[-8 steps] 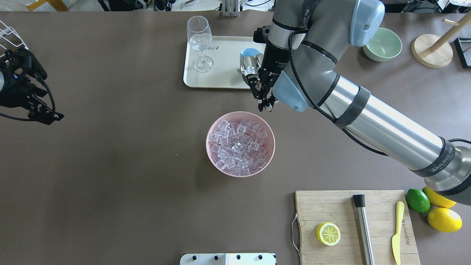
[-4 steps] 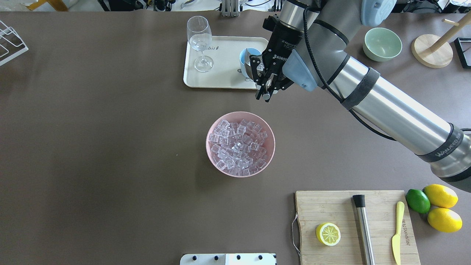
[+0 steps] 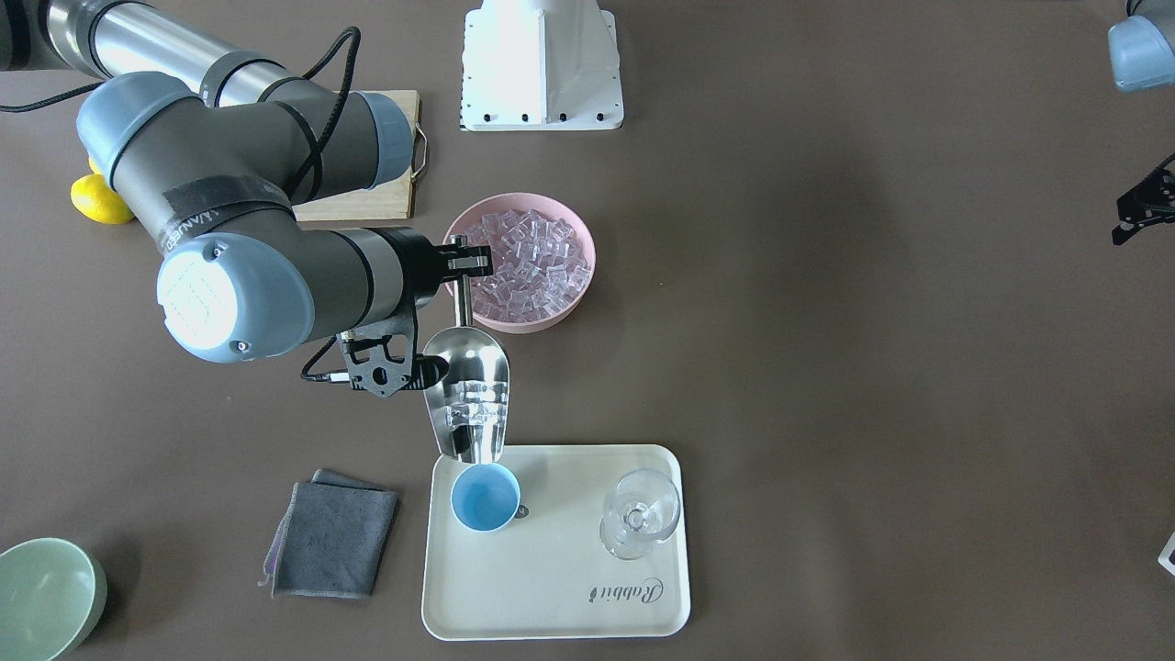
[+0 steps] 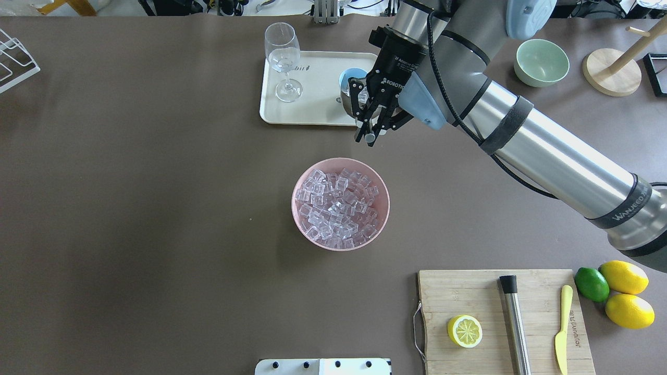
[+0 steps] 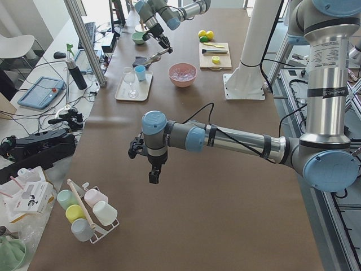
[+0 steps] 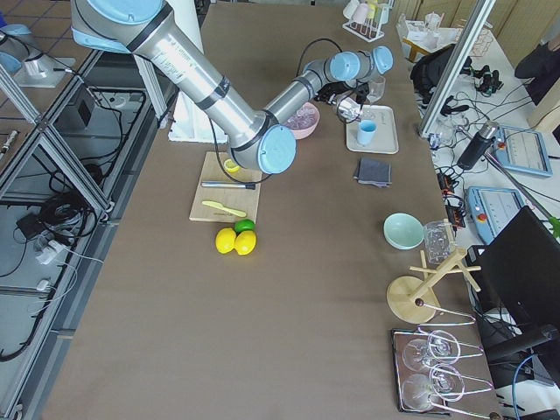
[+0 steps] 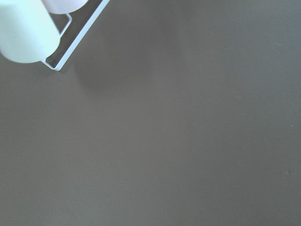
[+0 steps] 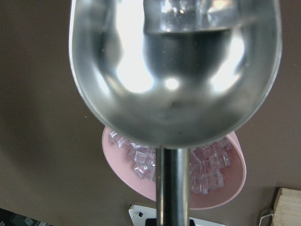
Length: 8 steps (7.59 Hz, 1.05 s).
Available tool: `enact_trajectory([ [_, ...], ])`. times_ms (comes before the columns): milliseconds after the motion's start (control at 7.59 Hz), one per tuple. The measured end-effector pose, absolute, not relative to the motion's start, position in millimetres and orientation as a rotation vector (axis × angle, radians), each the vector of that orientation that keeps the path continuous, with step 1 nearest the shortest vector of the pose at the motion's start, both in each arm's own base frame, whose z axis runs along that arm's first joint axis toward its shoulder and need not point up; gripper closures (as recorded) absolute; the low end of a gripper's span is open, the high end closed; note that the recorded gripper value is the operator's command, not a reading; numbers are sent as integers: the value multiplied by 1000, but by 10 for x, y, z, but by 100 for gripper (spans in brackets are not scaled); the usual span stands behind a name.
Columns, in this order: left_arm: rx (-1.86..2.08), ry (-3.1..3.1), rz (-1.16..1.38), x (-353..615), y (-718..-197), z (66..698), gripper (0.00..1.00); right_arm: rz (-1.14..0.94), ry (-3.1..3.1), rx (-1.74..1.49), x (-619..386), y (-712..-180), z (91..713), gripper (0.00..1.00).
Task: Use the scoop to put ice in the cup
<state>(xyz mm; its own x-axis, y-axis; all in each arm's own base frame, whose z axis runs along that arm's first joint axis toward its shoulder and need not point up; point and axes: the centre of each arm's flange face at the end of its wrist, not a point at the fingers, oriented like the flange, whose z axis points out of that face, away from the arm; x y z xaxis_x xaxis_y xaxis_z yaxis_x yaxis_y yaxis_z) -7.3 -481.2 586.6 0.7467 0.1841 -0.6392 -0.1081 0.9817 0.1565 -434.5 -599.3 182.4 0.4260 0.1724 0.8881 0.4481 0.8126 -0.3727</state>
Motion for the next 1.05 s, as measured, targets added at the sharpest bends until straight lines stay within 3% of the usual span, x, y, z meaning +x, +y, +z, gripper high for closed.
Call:
enact_trajectory([
  [527,67,734,-26,-810,-4730,6359,2,-188,-1160,-654,-4366,-6005,1814,100],
  [1053,67,775,-81,-1010,-4582,6400,2,-182,-1187,-672,-4322,-6041,1816,100],
])
